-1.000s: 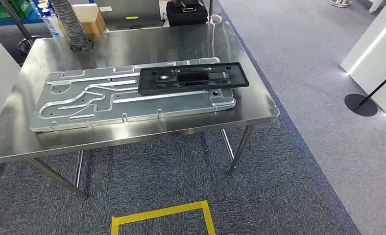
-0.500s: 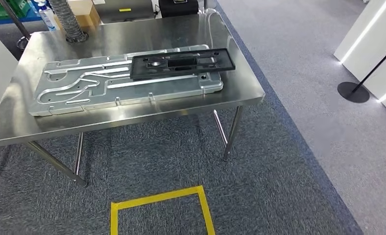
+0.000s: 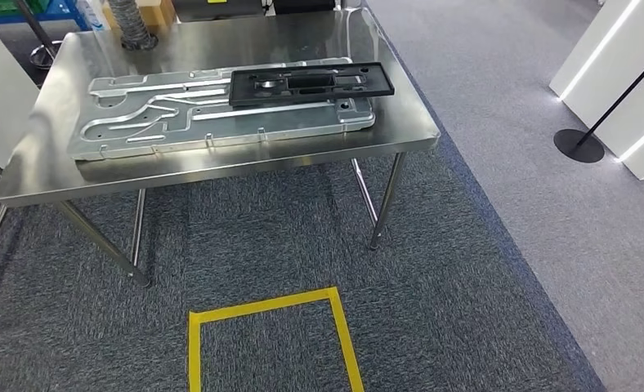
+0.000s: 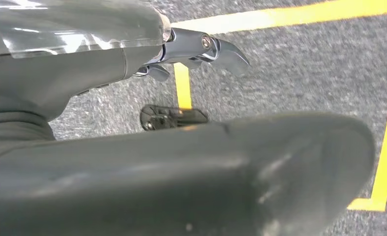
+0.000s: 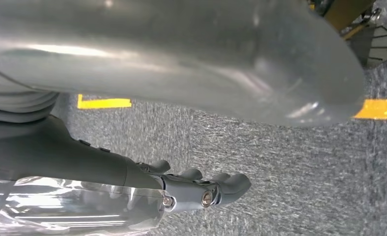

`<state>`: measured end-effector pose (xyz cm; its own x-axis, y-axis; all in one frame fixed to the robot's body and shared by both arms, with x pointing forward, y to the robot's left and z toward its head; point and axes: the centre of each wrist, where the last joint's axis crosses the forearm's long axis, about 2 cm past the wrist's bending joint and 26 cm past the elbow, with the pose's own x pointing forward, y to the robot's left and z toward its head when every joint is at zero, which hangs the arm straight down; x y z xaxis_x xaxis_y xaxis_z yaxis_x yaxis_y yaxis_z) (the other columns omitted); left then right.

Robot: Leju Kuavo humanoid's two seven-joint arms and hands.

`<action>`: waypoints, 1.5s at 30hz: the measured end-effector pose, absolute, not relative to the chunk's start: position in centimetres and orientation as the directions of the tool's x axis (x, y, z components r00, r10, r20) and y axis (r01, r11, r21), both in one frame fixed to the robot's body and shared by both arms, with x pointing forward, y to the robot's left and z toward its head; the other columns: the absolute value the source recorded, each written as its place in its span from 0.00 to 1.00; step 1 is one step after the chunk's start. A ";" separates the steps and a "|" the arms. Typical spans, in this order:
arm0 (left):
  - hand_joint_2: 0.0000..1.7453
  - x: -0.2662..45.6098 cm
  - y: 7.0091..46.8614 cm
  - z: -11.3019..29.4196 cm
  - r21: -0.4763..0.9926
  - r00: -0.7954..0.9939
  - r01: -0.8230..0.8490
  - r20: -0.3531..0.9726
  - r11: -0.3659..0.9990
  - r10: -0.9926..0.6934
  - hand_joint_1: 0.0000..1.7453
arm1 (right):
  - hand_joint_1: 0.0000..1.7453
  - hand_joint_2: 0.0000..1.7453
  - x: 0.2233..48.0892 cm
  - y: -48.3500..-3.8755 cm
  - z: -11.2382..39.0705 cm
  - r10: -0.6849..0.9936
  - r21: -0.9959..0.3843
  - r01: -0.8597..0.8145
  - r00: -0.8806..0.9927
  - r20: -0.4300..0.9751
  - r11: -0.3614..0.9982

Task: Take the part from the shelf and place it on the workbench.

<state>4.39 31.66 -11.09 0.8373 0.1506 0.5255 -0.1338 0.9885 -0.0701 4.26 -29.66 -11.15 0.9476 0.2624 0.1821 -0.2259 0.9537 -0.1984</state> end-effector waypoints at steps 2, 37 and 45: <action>0.00 4.4 31.7 -11.1 -0.066 0.835 -0.136 0.529 0.988 0.150 0.00 | 0.00 0.00 4.4 -29.6 -11.1 0.272 -0.197 -0.234 0.942 0.198 0.952; 0.00 5.6 31.4 -10.9 -0.063 0.830 -0.100 0.545 0.993 0.118 0.00 | 0.00 0.00 5.3 -28.4 -11.0 0.303 -0.158 -0.268 0.915 0.267 0.950; 0.00 5.6 31.2 -11.0 -0.058 0.832 -0.104 0.542 0.993 0.119 0.00 | 0.00 0.00 5.5 -28.5 -11.0 0.308 -0.171 -0.268 0.910 0.279 0.948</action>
<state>5.60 31.17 -10.96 0.8322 0.1189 0.5416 -0.1038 0.9929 -0.0585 5.45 -28.47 -11.01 0.9098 0.3078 0.2785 -0.2685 0.9480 -0.1709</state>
